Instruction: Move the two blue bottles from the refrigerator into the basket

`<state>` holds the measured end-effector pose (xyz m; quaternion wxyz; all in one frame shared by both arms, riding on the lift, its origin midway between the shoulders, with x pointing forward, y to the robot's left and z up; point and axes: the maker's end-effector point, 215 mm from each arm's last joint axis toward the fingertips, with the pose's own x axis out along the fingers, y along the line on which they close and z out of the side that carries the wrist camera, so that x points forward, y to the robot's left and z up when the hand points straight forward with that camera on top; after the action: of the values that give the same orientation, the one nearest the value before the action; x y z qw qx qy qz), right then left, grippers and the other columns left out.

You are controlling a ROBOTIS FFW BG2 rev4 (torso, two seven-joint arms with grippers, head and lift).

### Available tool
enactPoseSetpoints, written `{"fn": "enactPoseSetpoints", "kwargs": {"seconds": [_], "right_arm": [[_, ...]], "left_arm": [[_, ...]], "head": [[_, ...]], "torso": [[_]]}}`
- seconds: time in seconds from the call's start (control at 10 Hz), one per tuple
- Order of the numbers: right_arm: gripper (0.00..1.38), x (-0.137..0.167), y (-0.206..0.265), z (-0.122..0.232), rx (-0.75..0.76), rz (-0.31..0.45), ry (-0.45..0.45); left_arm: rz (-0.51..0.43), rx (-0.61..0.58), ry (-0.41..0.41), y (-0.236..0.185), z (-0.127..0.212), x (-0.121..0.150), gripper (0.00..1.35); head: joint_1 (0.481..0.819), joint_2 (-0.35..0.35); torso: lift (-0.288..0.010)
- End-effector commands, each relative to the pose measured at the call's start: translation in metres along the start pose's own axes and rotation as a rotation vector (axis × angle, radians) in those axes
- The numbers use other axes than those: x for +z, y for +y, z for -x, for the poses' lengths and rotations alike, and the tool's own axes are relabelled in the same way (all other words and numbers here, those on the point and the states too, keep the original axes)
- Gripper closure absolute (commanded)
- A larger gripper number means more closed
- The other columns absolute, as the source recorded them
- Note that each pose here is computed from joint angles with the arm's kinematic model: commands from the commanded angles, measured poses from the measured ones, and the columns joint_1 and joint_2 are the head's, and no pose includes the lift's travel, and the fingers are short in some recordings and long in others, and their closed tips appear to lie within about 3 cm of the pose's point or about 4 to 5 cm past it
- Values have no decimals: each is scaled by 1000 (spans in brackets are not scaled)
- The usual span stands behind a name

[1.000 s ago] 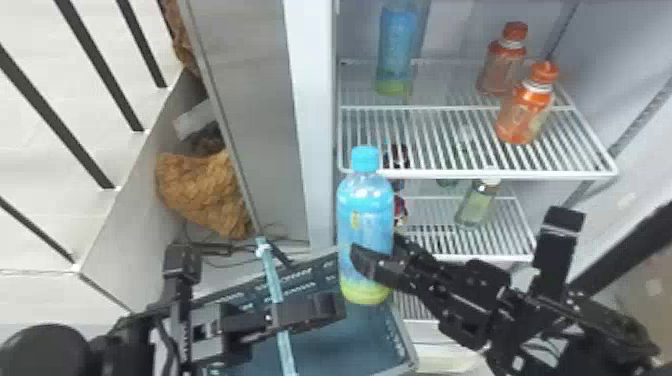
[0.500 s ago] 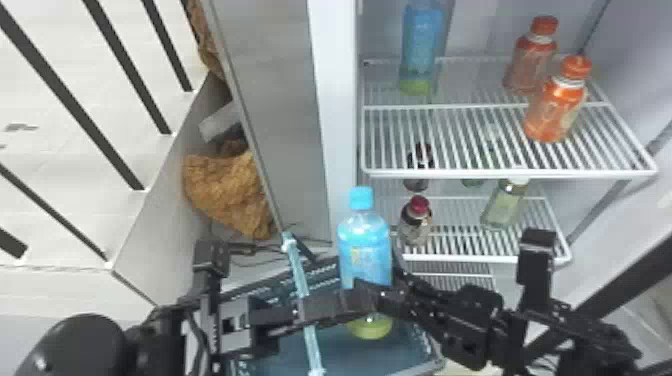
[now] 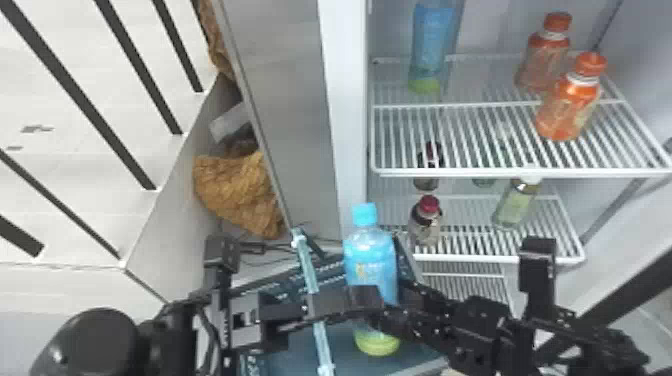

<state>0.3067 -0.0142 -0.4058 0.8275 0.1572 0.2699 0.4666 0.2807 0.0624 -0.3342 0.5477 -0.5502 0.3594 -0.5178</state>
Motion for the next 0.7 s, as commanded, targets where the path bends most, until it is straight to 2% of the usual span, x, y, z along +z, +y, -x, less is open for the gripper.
{"fn": "enactPoseSetpoints", "kwargs": {"seconds": [0.0,0.1,0.2,0.6], "right_arm": [[159,2,1,2,-3,7,0],[65,4,-1,4,-11,14,-2],[111,5,0,6,-14,15,-4],[121,21,-16,22,-72,52,-42]], "left_arm": [[0,0,1,0,0,0,1202],[0,1,2,0,0,0,1202],[0,1,2,0,0,0,1202],[1,-1,6,0,-1,-1,1202]], "head": [[695,98],[695,98],[695,95],[695,74]], "torso": [[-10],[-10],[-10],[-10]]}}
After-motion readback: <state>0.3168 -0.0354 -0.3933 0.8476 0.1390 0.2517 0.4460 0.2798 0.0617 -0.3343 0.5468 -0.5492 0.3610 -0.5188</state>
